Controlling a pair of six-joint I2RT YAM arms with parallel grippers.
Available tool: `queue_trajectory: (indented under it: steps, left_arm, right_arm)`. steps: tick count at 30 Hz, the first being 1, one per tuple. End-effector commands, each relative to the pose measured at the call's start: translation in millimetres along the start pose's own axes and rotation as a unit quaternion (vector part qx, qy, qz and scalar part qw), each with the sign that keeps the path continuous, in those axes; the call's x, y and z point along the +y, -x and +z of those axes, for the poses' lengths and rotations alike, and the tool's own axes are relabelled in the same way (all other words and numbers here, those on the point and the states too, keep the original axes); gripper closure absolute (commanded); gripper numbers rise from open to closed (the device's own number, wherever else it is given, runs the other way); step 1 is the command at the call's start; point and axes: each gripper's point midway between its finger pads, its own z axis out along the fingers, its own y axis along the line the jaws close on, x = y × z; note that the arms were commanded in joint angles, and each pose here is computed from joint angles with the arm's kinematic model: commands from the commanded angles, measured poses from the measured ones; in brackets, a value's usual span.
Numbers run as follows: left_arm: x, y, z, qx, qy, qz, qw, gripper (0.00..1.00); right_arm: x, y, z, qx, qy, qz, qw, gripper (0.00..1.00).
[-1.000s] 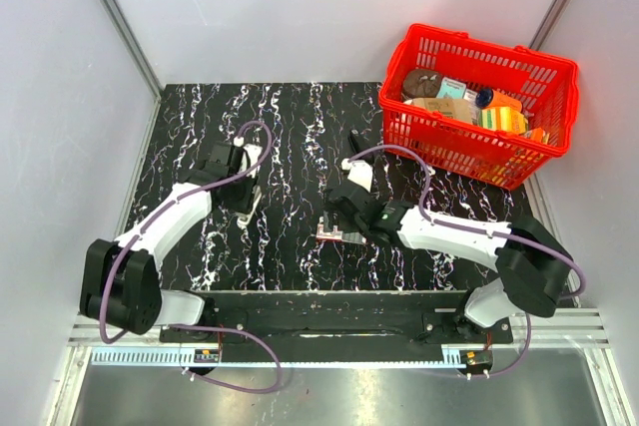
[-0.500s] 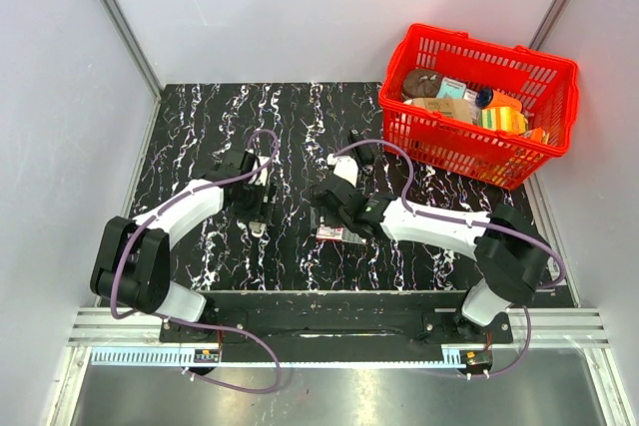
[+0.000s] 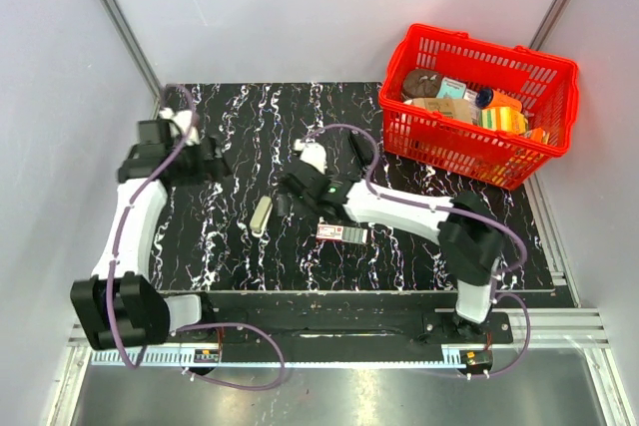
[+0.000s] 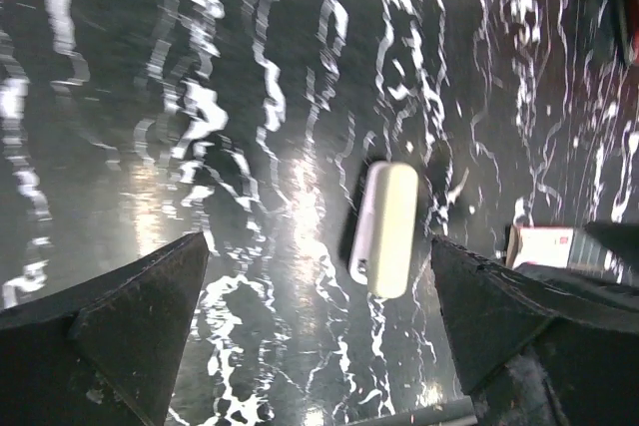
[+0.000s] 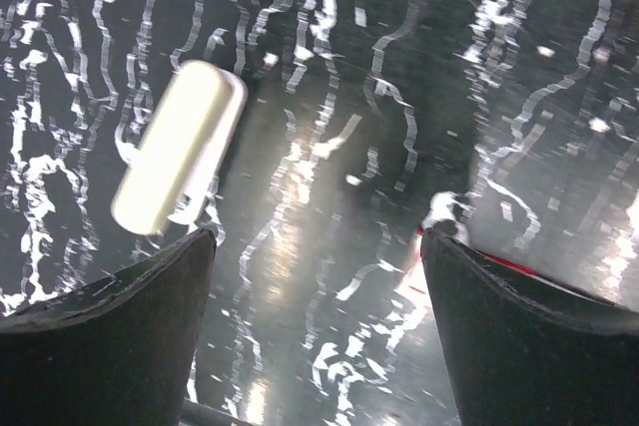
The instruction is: Unload the staples from the stapler
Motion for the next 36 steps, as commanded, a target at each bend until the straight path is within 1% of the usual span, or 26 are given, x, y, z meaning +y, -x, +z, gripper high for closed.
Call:
queue_trajectory:
  steps: [1, 3, 6, 8, 9, 12, 18, 20, 26, 30, 36]
  left_arm:
    - [20.6, 22.9, -44.0, -0.053, -0.016, -0.023, 0.998, 0.01]
    - [30.7, 13.9, -47.1, -0.039, -0.018, -0.024, 0.999, 0.01]
    - [47.1, 1.6, -47.3, -0.028, -0.006, -0.027, 0.999, 0.01]
    - [57.1, -6.1, -45.8, -0.023, 0.010, -0.026, 0.999, 0.05]
    - [63.3, -7.9, -45.7, -0.025, 0.024, -0.031, 0.999, 0.07]
    - [67.3, -16.5, -43.1, -0.016, 0.031, -0.037, 0.999, 0.09]
    - [83.0, -26.6, -40.3, -0.009, 0.069, -0.019, 0.997, 0.09]
    - [90.1, -30.6, -39.0, -0.005, 0.086, -0.018, 0.996, 0.09]
    - [101.7, -41.7, -36.9, 0.006, 0.114, -0.031, 0.993, 0.14]
    - [102.0, -44.3, -36.3, 0.008, 0.113, -0.041, 0.993, 0.16]
    - [101.7, -41.8, -35.8, -0.004, 0.112, -0.040, 0.993, 0.21]
  right_arm:
    - [43.2, 0.2, 9.6, 0.003, -0.020, -0.013, 1.000, 0.09]
    - [64.5, 0.3, 16.3, 0.007, -0.025, -0.019, 0.999, 0.08]
    - [76.6, -8.8, 30.2, 0.018, -0.039, -0.011, 0.999, 0.07]
    - [84.2, -11.5, 36.0, 0.017, -0.037, 0.004, 0.999, 0.07]
    - [86.8, -10.7, 39.2, 0.014, -0.037, 0.013, 0.999, 0.08]
    - [92.9, -13.1, 45.4, 0.014, -0.038, 0.025, 0.999, 0.10]
    - [91.8, -17.6, 56.8, 0.020, -0.071, 0.020, 0.997, 0.12]
    - [95.1, -19.3, 61.6, 0.021, -0.070, 0.026, 0.997, 0.13]
    - [99.2, -25.6, 73.5, 0.031, -0.076, 0.022, 0.996, 0.20]
    - [102.3, -31.3, 78.9, 0.042, -0.072, 0.017, 0.996, 0.27]
    - [98.4, -35.4, 79.1, 0.049, -0.077, 0.005, 0.996, 0.46]
